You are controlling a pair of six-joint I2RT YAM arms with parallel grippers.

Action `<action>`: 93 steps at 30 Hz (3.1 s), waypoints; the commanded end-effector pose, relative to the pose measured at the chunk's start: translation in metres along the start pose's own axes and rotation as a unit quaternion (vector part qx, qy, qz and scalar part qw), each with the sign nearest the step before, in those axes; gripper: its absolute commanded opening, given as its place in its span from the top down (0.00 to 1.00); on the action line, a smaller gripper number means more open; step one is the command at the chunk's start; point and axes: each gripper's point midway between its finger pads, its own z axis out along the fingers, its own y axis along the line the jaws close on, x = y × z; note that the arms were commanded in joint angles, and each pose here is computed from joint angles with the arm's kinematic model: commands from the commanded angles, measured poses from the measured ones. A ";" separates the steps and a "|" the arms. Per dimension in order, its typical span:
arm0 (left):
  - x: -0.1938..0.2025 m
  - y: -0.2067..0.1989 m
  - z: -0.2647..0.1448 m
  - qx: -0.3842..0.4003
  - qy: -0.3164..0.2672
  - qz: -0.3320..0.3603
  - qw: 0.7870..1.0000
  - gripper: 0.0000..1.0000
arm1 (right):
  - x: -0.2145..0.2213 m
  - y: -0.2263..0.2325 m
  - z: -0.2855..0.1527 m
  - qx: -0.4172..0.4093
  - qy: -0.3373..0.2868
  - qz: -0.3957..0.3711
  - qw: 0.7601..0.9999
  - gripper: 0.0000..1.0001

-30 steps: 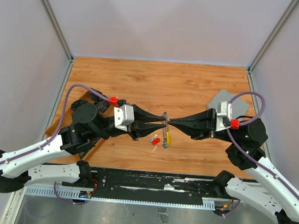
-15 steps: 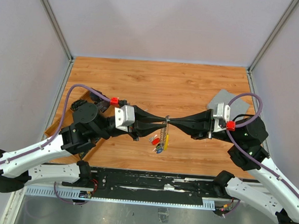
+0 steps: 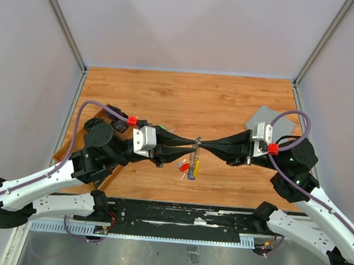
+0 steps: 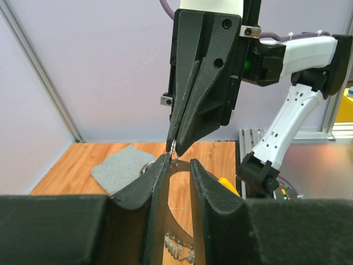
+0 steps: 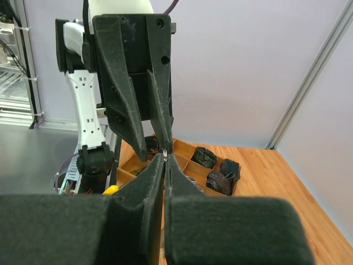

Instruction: Put the keys on the keyring

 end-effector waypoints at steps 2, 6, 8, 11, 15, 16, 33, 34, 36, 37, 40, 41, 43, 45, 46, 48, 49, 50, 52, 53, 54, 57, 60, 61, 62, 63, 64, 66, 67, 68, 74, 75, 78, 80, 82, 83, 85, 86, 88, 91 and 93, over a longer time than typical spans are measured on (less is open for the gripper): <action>-0.025 -0.002 -0.009 -0.005 -0.052 0.002 0.999 0.71 | -0.038 0.000 -0.001 0.015 -0.071 -0.015 0.997 1.00; -0.043 -0.005 -0.017 -0.006 -0.098 -0.005 0.995 0.70 | -0.049 0.001 -0.001 0.014 -0.097 -0.008 0.995 1.00; -0.049 -0.008 -0.019 0.000 -0.116 -0.009 0.993 0.70 | -0.054 0.001 -0.001 0.013 -0.110 -0.004 0.994 1.00; -0.056 -0.011 -0.019 0.009 -0.132 -0.013 0.991 0.71 | -0.060 0.001 0.000 0.013 -0.123 -0.002 0.992 1.00; -0.057 -0.010 -0.016 0.010 -0.138 -0.015 0.990 0.71 | -0.063 0.001 0.002 0.009 -0.133 0.001 0.991 1.00; -0.058 -0.011 -0.015 0.011 -0.141 -0.016 0.990 0.71 | -0.064 0.001 0.003 0.007 -0.136 0.002 0.991 1.00; -0.058 -0.001 -0.008 -0.014 -0.160 -0.028 0.987 0.67 | -0.073 0.013 0.008 -0.037 -0.158 0.011 0.987 1.00; -0.058 0.001 -0.009 -0.017 -0.160 -0.028 0.986 0.66 | -0.073 0.014 0.008 -0.040 -0.158 0.012 0.987 1.00; -0.058 0.003 -0.008 -0.024 -0.160 -0.031 0.986 0.66 | -0.073 0.015 0.008 -0.045 -0.158 0.012 0.986 1.00; -0.058 0.004 -0.008 -0.025 -0.159 -0.033 0.986 0.65 | -0.072 0.016 0.008 -0.046 -0.157 0.012 0.986 1.00; -0.058 0.003 -0.006 -0.023 -0.158 -0.035 0.987 0.65 | -0.072 0.017 0.009 -0.049 -0.157 0.013 0.986 1.00; -0.057 0.003 -0.005 -0.021 -0.157 -0.036 0.987 0.65 | -0.072 0.017 0.009 -0.049 -0.156 0.013 0.986 1.00; -0.057 0.001 -0.004 -0.015 -0.156 -0.036 0.987 0.65 | -0.071 0.017 0.010 -0.050 -0.156 0.013 0.986 1.00; -0.056 0.000 -0.003 -0.012 -0.153 -0.036 0.988 0.65 | -0.071 0.016 0.010 -0.050 -0.156 0.012 0.986 1.00; -0.055 -0.001 -0.002 -0.010 -0.152 -0.036 0.988 0.66 | -0.071 0.017 0.010 -0.051 -0.156 0.012 0.986 1.00; -0.054 -0.002 -0.001 -0.006 -0.150 -0.035 0.988 0.67 | -0.071 0.017 0.011 -0.053 -0.155 0.012 0.986 1.00; -0.054 -0.002 -0.001 -0.005 -0.150 -0.035 0.988 0.68 | -0.071 0.017 0.011 -0.053 -0.155 0.012 0.986 1.00; -0.054 -0.002 0.000 -0.005 -0.149 -0.036 0.988 0.68 | -0.070 0.017 0.011 -0.054 -0.154 0.013 0.987 1.00; -0.054 -0.002 0.000 -0.004 -0.149 -0.036 0.988 0.69 | -0.069 0.018 0.012 -0.057 -0.152 0.013 0.987 1.00; -0.055 -0.002 0.000 -0.003 -0.150 -0.035 0.988 0.69 | -0.069 0.019 0.012 -0.058 -0.151 0.014 0.987 1.00; -0.055 -0.002 0.001 -0.003 -0.150 -0.035 0.988 0.69 | -0.069 0.019 0.012 -0.058 -0.150 0.013 0.987 1.00; -0.055 -0.002 0.001 -0.002 -0.150 -0.034 0.988 0.71 | -0.067 0.019 0.014 -0.060 -0.147 0.015 0.987 1.00; -0.055 -0.002 0.001 -0.002 -0.150 -0.035 0.988 0.72 | -0.067 0.020 0.014 -0.061 -0.146 0.014 0.987 1.00; -0.055 -0.003 0.002 -0.001 -0.150 -0.034 0.988 0.72 | -0.066 0.019 0.015 -0.060 -0.145 0.014 0.987 1.00; -0.056 -0.003 0.001 0.000 -0.151 -0.034 0.988 0.73 | -0.066 0.019 0.015 -0.060 -0.144 0.014 0.988 1.00; -0.056 -0.003 0.001 0.000 -0.151 -0.034 0.988 0.74 | -0.065 0.020 0.016 -0.061 -0.142 0.015 0.988 1.00; -0.056 -0.003 0.001 0.001 -0.151 -0.034 0.988 0.75 | -0.064 0.019 0.016 -0.060 -0.141 0.015 0.988 1.00; -0.056 -0.004 0.001 0.002 -0.151 -0.034 0.988 0.77 | -0.064 0.019 0.017 -0.061 -0.141 0.014 0.988 1.00; -0.056 -0.003 0.002 0.002 -0.150 -0.034 0.988 0.79 | -0.063 0.020 0.017 -0.061 -0.141 0.014 0.988 1.00; -0.056 -0.004 0.002 0.003 -0.150 -0.034 0.988 0.80 | -0.063 0.020 0.017 -0.061 -0.140 0.014 0.988 1.00; -0.057 -0.006 0.004 0.011 -0.145 -0.034 0.989 0.99 | -0.057 0.019 0.019 -0.061 -0.128 0.013 0.990 1.00; -0.057 -0.006 0.004 0.011 -0.143 -0.035 0.989 0.99 | -0.056 0.019 0.020 -0.060 -0.127 0.012 0.990 1.00; -0.057 -0.006 0.005 0.012 -0.134 -0.038 0.990 1.00 | -0.056 0.019 0.019 -0.058 -0.120 0.007 0.991 0.99; -0.057 -0.005 0.005 0.011 -0.126 -0.036 0.991 1.00 | -0.053 0.018 0.018 -0.053 -0.106 0.003 0.993 0.96; -0.055 -0.005 0.004 0.009 -0.116 -0.035 0.993 0.99 | -0.051 0.017 0.015 -0.047 -0.090 -0.006 0.995 0.85; -0.054 -0.004 0.003 0.007 -0.108 -0.034 0.994 0.99 | -0.051 0.017 0.012 -0.043 -0.081 -0.010 0.996 0.79; -0.051 -0.003 0.001 0.003 -0.094 -0.031 0.995 1.00 | -0.049 0.016 0.006 -0.034 -0.061 -0.023 0.997 0.70; -0.049 -0.003 0.000 0.001 -0.087 -0.030 0.996 1.00 | -0.049 0.016 0.003 -0.029 -0.050 -0.029 0.998 0.67; -0.043 -0.001 -0.002 -0.005 -0.067 -0.028 0.997 0.99 | -0.049 0.016 -0.005 -0.019 -0.029 -0.042 0.999 0.64; -0.034 0.004 -0.005 -0.020 -0.037 -0.026 0.999 1.00 | -0.044 0.013 -0.014 -0.005 0.014 -0.050 0.999 0.62; -0.028 0.008 -0.007 -0.031 -0.022 -0.029 0.999 0.99 | -0.039 0.011 -0.021 0.005 0.046 -0.052 0.998 0.62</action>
